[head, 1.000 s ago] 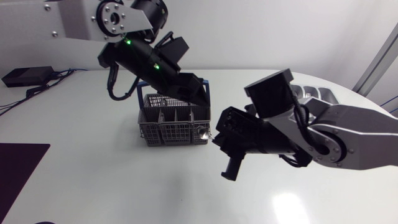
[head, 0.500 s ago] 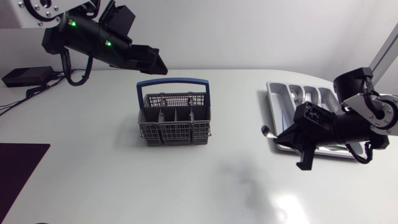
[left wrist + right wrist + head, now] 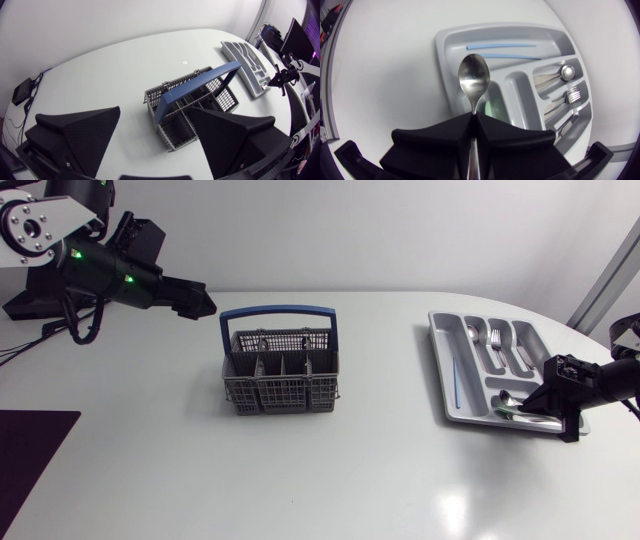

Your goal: Unload the cutlery basket into the drawer organizer.

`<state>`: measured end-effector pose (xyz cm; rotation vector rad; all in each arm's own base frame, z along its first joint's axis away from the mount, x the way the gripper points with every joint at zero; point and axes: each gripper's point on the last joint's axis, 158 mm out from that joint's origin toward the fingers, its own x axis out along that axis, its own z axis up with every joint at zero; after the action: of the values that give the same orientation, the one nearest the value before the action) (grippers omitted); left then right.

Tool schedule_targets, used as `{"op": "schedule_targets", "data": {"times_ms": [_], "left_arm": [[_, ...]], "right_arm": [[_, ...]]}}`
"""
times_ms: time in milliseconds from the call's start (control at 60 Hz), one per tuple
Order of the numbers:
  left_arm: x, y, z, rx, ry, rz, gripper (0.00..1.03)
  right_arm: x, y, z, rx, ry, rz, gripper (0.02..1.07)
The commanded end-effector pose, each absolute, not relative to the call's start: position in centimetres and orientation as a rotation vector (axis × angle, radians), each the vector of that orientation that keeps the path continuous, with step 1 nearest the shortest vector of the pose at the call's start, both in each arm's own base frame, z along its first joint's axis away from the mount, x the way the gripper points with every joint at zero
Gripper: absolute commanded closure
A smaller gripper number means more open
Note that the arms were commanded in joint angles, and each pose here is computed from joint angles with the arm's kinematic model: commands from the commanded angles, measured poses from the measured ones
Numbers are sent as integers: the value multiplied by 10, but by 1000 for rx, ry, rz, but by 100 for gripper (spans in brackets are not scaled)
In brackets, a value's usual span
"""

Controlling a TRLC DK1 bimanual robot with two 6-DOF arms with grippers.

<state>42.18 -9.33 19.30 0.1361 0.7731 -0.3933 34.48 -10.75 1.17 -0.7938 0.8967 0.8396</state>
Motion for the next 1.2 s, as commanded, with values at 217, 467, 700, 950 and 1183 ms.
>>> {"op": "schedule_targets", "data": {"times_ms": [217,467,700,950,1183], "left_arm": [[415,-76,180,181,772,-360,5],[412,-71,162,201,792,-343,5],[413,-64,142,210,817,-328,5],[412,-54,113,218,880,-319,5],[414,-47,82,226,945,-322,5]], "right_arm": [[346,-141,-24,-935,975,909,97],[356,-150,-43,-1026,974,844,70],[368,-157,-18,-1055,928,712,15],[362,-112,54,-973,850,650,11],[365,-22,90,-882,736,663,11]]}}
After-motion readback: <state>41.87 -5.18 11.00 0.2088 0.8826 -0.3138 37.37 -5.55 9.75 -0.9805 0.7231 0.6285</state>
